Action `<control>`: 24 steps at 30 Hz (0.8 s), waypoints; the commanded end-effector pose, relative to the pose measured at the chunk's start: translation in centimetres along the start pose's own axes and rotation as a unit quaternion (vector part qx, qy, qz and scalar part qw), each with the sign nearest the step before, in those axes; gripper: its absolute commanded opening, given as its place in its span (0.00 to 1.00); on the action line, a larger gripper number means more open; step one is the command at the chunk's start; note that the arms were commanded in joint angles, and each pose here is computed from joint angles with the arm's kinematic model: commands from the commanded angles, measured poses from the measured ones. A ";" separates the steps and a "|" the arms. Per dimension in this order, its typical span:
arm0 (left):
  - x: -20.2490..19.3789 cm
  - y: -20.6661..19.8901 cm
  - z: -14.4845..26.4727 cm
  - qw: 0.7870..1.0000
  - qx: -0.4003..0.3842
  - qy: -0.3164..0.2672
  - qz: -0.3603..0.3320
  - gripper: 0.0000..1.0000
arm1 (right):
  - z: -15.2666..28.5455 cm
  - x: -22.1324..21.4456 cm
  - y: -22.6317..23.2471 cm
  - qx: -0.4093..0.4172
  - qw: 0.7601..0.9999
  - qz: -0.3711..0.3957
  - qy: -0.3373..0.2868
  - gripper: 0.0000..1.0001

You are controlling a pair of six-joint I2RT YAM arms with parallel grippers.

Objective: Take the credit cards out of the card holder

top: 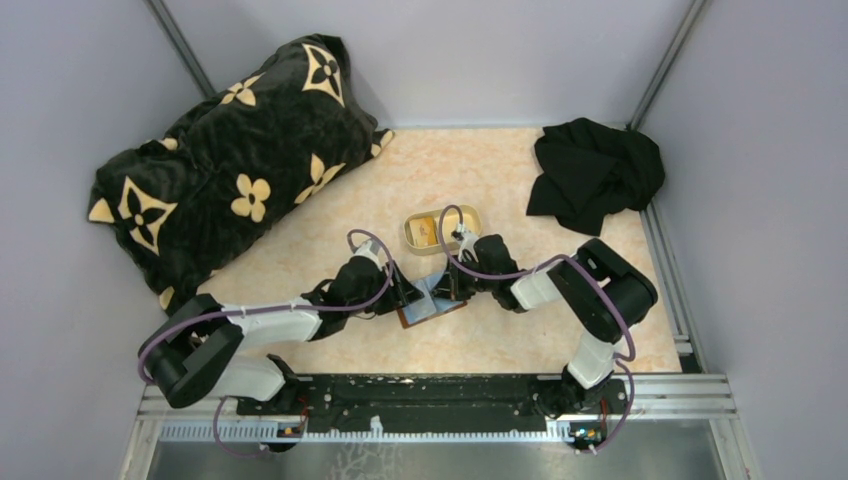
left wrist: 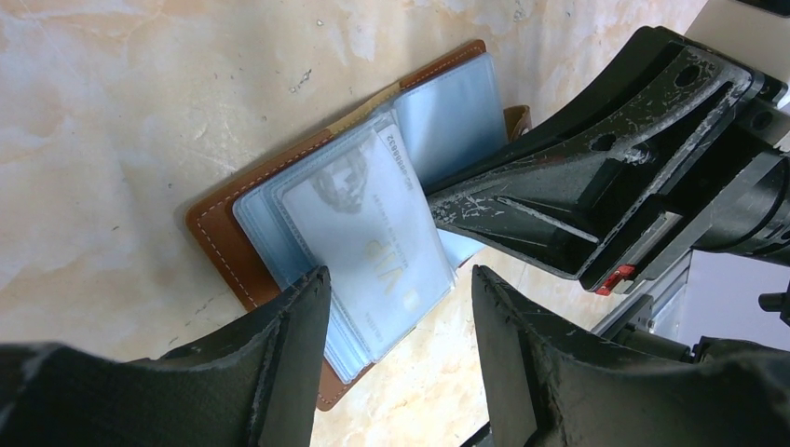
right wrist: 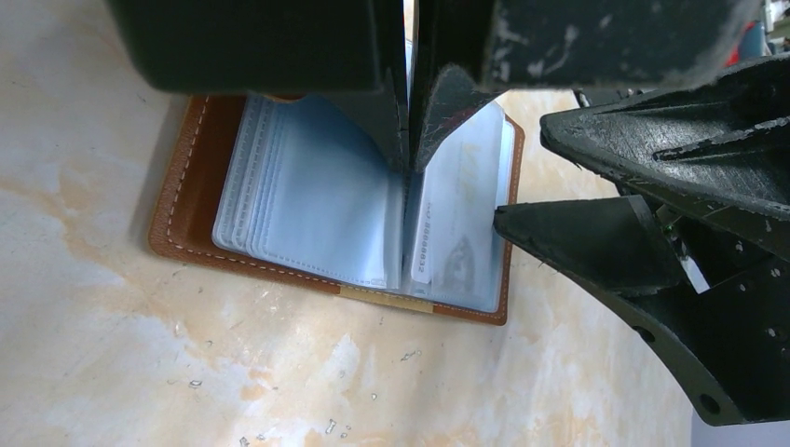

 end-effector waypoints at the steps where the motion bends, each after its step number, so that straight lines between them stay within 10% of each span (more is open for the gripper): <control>1: 2.1 -7.4 1.0 0.990 -0.137 -0.019 -0.003 0.62 | 0.2 -5.3 -3.4 -0.074 0.993 -0.028 0.083 0.00; 24: 3.5 -9.9 2.1 0.986 -0.165 -0.036 -0.016 0.62 | 0.0 -5.4 -3.5 -0.071 0.993 -0.028 0.085 0.00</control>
Point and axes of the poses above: each gripper's point midway between its finger pads, its own z axis back along the fingers, its own y axis along the line the jaws close on, x = y × z, the point moved 4 cm from there along z, back along the fingers, and after that the axes turned 2 degrees about -z, right-handed, at the moved point
